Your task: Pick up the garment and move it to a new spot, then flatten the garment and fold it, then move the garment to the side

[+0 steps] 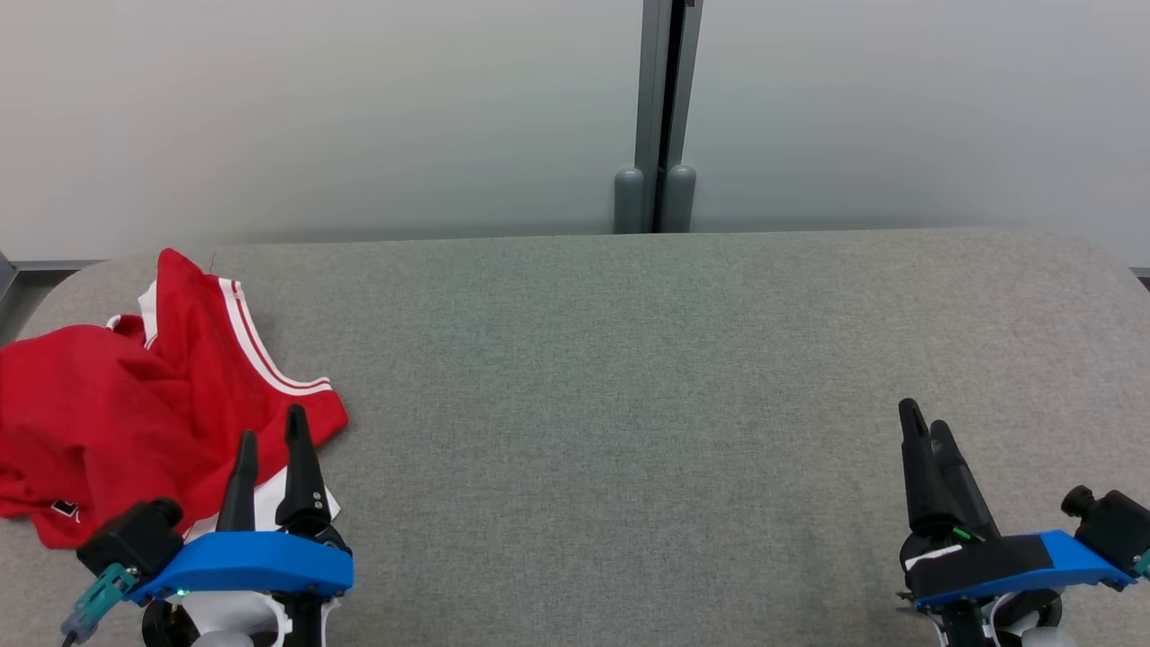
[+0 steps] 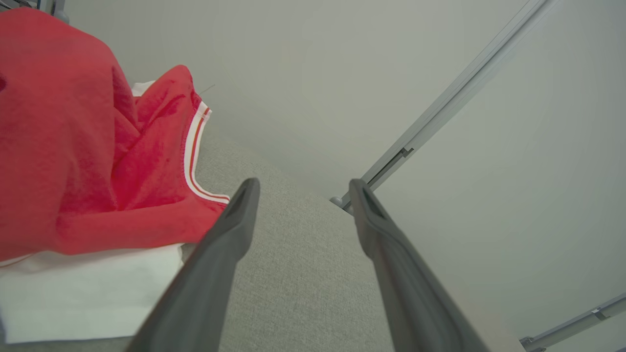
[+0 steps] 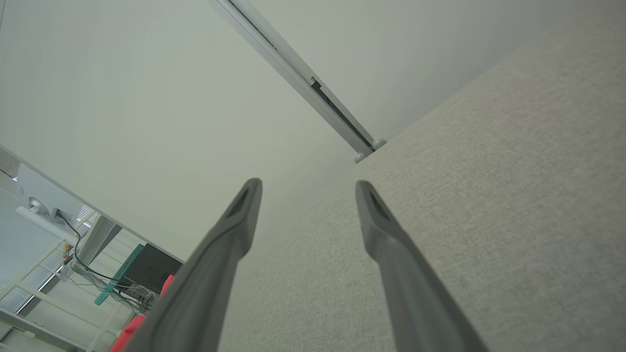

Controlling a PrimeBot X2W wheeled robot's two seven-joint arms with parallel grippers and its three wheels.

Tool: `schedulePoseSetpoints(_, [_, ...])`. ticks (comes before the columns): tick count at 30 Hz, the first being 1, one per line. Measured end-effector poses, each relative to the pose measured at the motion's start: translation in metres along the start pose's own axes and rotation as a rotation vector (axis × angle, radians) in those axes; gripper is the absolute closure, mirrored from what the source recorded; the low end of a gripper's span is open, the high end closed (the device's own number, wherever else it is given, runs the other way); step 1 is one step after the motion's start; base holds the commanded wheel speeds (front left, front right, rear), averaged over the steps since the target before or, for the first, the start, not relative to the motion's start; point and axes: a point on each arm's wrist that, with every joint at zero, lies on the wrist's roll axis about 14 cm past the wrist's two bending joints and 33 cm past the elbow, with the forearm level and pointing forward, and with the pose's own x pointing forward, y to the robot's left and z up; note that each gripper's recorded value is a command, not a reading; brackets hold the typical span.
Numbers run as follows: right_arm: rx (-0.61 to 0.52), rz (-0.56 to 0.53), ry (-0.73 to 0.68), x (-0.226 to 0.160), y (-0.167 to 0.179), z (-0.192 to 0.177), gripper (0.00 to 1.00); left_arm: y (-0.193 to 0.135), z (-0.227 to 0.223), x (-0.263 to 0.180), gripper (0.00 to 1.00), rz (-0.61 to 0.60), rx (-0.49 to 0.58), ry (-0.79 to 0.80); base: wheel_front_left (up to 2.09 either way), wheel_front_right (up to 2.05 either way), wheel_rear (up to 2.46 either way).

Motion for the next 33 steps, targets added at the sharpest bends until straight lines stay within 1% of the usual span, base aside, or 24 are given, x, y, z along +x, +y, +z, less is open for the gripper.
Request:
schedulePoseSetpoints(16, [-0.172, 0.032, 0.002, 0.001, 0.006, -0.005, 0.0, -0.003, 0.004, -0.001, 0.0, -0.015, 0.178, -0.033, 0.0, 0.0, 0.0])
schedulePoseSetpoints(33, [-0.323, 0.072, -0.001, 0.0, 0.013, -0.01, 0.0, 0.0, 0.001, 0.0, 0.0, -0.013, 0.33, -0.04, 0.0, 0.0, 0.0])
